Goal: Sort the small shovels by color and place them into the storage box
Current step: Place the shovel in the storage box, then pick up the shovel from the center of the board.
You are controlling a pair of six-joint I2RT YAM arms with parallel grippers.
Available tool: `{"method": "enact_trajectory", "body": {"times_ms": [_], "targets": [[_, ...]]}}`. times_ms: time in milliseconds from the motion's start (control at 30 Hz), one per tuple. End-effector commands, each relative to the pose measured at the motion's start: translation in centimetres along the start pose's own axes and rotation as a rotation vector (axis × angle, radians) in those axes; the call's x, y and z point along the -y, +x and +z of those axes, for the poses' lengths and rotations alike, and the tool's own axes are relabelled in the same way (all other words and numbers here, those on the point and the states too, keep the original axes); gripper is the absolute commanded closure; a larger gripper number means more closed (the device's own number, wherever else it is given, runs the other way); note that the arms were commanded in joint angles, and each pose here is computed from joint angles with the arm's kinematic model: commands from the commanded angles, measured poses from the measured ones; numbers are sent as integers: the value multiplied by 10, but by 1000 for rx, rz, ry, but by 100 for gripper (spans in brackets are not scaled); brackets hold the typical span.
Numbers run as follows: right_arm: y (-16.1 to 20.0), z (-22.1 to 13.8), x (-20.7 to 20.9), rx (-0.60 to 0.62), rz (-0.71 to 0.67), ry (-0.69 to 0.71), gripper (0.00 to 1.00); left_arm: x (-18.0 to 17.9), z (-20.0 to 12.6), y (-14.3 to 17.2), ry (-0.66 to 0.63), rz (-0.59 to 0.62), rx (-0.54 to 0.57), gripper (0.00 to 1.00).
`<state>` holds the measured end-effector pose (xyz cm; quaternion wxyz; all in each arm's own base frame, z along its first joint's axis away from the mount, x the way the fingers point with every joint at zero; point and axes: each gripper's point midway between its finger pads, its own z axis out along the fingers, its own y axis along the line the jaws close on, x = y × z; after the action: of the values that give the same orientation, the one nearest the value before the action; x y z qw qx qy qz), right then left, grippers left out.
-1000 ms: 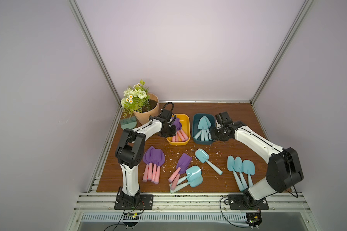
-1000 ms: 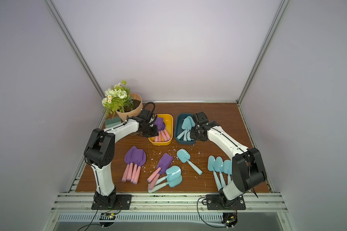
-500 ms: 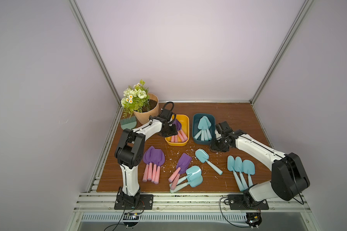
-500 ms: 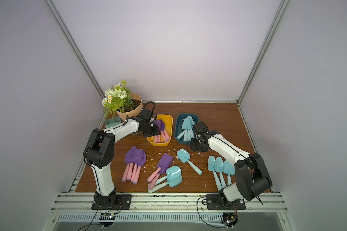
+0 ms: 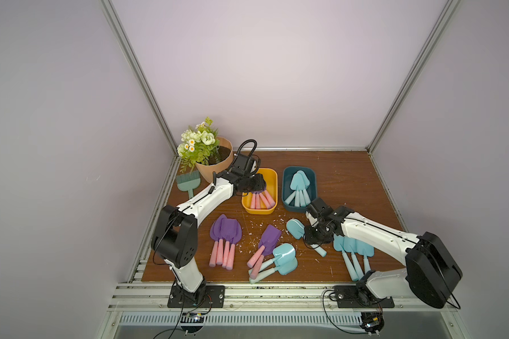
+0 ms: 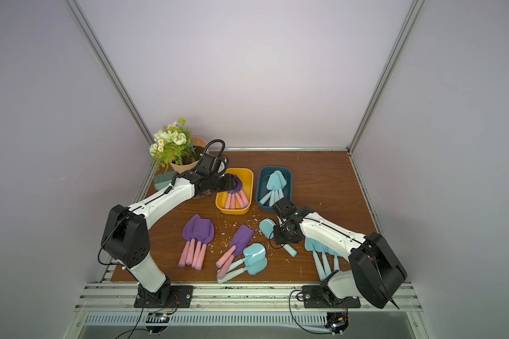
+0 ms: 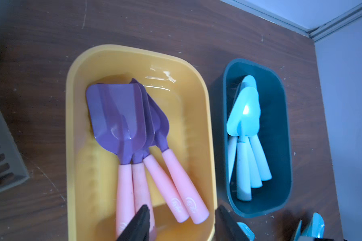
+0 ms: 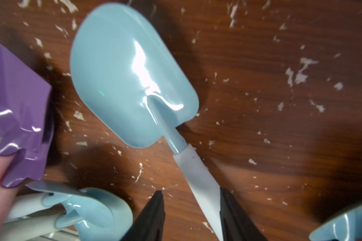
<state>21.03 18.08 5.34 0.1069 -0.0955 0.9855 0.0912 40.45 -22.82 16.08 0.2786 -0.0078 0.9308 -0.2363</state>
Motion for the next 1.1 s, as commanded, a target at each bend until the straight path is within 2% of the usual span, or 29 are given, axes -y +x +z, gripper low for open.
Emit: {"method": "enact_trajectory", "body": {"times_ms": [0,167,233,433,700,900,1067], "targets": [[15,3,3,-33,-28,30,52,-8,3,6,-9,-54,26,47],[27,13,13,-40,-22,65,53,-12,6,20,0,-80,0,47],[30,17,15,-38,-11,67,56,-12,6,22,-2,-78,-1,47],[24,13,24,29,92,105,88,-16,2,26,-12,-89,7,47],[8,-15,36,188,382,120,91,-17,2,26,-15,-97,11,47],[-26,-62,54,361,432,230,92,-16,-4,22,-21,-83,25,47],[-104,-106,31,499,333,156,92,-23,-9,27,-44,-81,32,47]]}}
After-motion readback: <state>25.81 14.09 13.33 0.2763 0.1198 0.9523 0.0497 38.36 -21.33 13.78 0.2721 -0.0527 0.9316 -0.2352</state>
